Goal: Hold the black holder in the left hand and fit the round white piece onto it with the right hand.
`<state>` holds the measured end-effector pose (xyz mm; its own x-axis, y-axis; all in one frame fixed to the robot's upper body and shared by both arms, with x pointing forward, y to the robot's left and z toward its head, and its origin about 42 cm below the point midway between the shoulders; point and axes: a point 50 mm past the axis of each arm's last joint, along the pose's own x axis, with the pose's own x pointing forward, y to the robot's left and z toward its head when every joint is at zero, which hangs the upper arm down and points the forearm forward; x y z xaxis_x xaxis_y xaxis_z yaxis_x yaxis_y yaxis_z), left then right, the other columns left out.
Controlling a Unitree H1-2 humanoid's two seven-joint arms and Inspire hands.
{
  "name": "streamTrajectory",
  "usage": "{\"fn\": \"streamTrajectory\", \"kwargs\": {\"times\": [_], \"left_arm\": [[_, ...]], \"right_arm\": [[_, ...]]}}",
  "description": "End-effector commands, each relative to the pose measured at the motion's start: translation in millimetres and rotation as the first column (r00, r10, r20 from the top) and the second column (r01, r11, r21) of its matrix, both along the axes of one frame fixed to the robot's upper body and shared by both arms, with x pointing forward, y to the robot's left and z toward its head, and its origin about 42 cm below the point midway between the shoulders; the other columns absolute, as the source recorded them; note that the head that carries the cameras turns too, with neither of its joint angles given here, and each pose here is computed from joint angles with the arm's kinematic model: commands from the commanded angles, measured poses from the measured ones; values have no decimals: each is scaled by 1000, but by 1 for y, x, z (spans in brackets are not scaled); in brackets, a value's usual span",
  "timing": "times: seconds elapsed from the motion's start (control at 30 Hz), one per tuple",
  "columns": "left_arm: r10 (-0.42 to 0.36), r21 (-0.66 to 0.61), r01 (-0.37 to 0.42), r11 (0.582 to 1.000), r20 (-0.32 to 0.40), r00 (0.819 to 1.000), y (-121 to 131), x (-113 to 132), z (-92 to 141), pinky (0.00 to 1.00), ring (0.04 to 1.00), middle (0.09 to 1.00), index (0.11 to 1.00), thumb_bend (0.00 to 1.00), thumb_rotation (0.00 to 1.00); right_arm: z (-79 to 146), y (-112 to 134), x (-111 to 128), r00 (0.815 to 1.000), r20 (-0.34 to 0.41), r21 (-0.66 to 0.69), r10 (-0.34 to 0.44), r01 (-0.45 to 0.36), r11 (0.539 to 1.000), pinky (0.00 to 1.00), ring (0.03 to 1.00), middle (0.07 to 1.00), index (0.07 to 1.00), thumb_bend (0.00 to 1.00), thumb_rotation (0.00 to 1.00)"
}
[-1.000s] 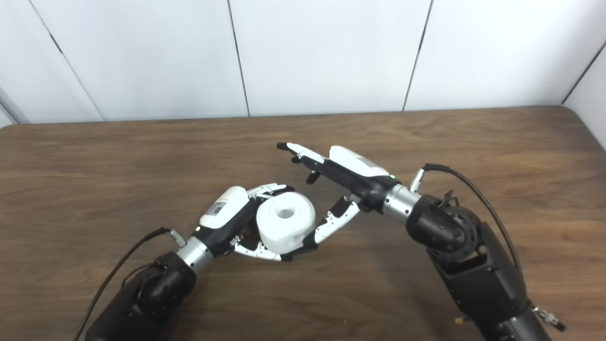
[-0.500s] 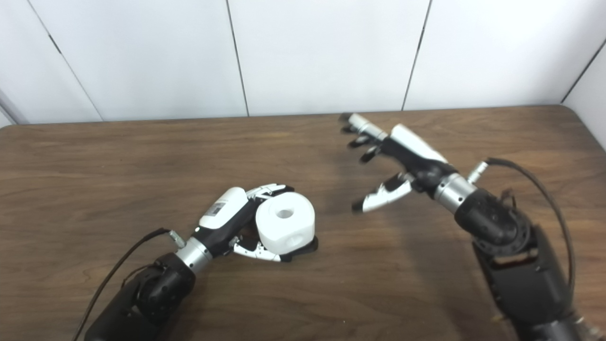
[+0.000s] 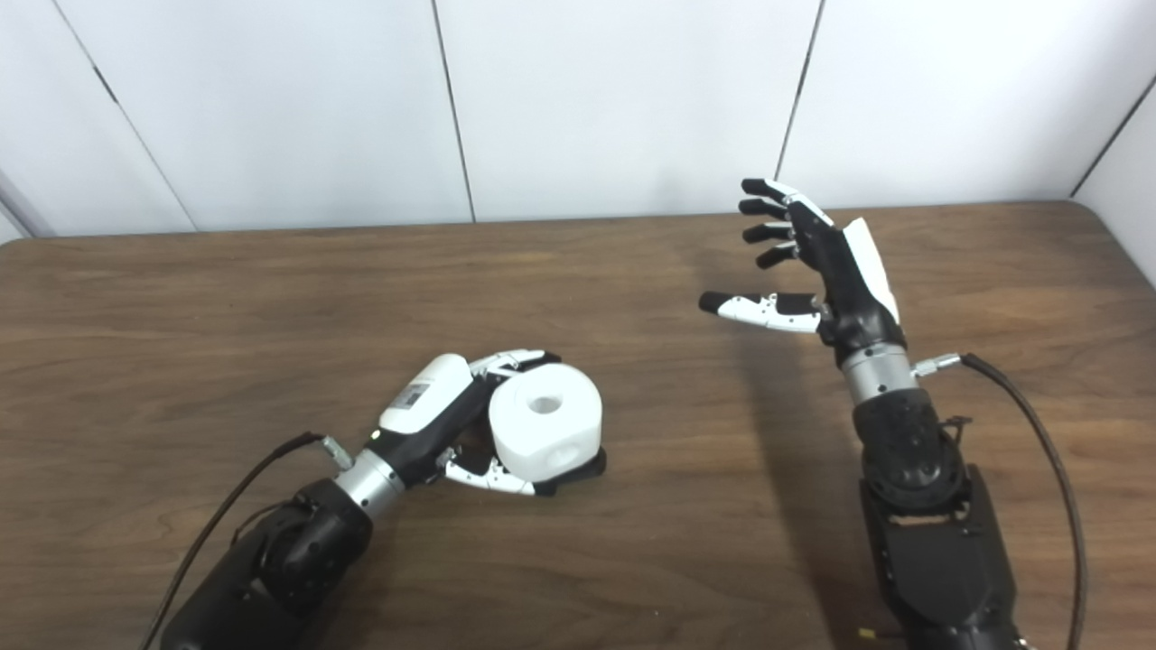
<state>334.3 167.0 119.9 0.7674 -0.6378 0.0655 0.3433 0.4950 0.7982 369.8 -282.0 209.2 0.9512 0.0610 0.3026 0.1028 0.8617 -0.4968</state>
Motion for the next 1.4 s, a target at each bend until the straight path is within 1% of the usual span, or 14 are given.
{"fn": "streamTrajectory", "kwargs": {"times": [0.0, 0.03, 0.1, 0.2, 0.3, 0.4, 0.6, 0.7, 0.93, 1.03, 1.17, 1.2, 1.27, 1.37], "left_arm": [[33, 121, -14, 993, -154, 988, 15, -12, -29, 832, 900, 908, 570, 698, 126], [39, 129, -18, 991, -159, 986, 15, -12, -28, 827, 906, 930, 661, 831, 192], [64, 155, -37, 987, -172, 983, 16, -12, -26, 822, 926, 975, 831, 961, 277], [104, 157, -78, 984, -167, 980, 19, -12, -21, 824, 941, 997, 967, 996, 336], [147, 115, -130, 985, -156, 977, 25, -11, -16, 849, 958, 1000, 997, 1000, 359], [180, 87, -169, 982, -137, 974, 31, -9, -11, 865, 966, 1000, 1000, 1000, 340], [231, 144, -213, 966, -116, 966, 42, -3, -8, 816, 943, 996, 1000, 915, 169], [239, 167, -219, 961, -114, 964, 43, -3, -7, 795, 934, 991, 996, 914, 105], [247, 188, -223, 956, -114, 962, 45, -1, -7, 806, 934, 990, 963, 906, 122], [252, 128, -237, 963, -119, 960, 48, -1, -6, 774, 920, 976, 956, 894, 106], [281, -62, -289, 955, -114, 953, 56, -4, -4, 701, 854, 898, 892, 665, 5], [303, -117, -315, 942, -111, 947, 56, -5, -3, 689, 840, 884, 879, 641, 2], [351, -284, -379, 881, -146, 925, 56, -8, -1, 600, 738, 782, 786, 541, 0], [424, -474, -484, 735, -236, 874, 54, -14, 7, 526, 629, 695, 701, 368, 0]], "right_arm": [[19, 3, 3, 996, 91, 3, 21, -21, 1000, 553, 690, 793, 833, 697, 132], [19, 4, 2, 996, 89, 3, 24, -24, 1000, 545, 682, 793, 834, 714, 122], [18, 6, 1, 996, 85, -6, 40, -40, 999, 537, 679, 800, 839, 744, 129], [17, 10, -2, 995, 77, -9, 58, -58, 998, 550, 686, 802, 841, 765, 137], [16, 13, -4, 995, 73, -6, 69, -69, 998, 560, 693, 802, 839, 774, 136], [15, 16, -6, 995, 69, -6, 76, -76, 997, 566, 695, 804, 841, 768, 134], [13, 18, -8, 994, 70, -11, 86, -85, 996, 564, 694, 809, 841, 765, 135], [12, 19, -10, 993, 72, -9, 90, -90, 996, 558, 688, 812, 839, 763, 118], [13, 18, -10, 992, 77, -8, 99, -99, 995, 571, 696, 820, 843, 756, 74], [13, 18, -10, 991, 79, 0, 106, -106, 994, 566, 690, 819, 838, 761, 73], [12, 23, -12, 991, 76, 16, 112, -114, 993, 539, 665, 789, 812, 704, 43], [12, 25, -13, 991, 78, 19, 113, -114, 993, 537, 661, 782, 806, 695, 34], [10, 30, -16, 990, 92, 30, 111, -114, 993, 517, 636, 733, 759, 642, 10], [4, 36, -21, 989, 106, 50, 102, -108, 993, 488, 611, 700, 711, 576, 0]]}}
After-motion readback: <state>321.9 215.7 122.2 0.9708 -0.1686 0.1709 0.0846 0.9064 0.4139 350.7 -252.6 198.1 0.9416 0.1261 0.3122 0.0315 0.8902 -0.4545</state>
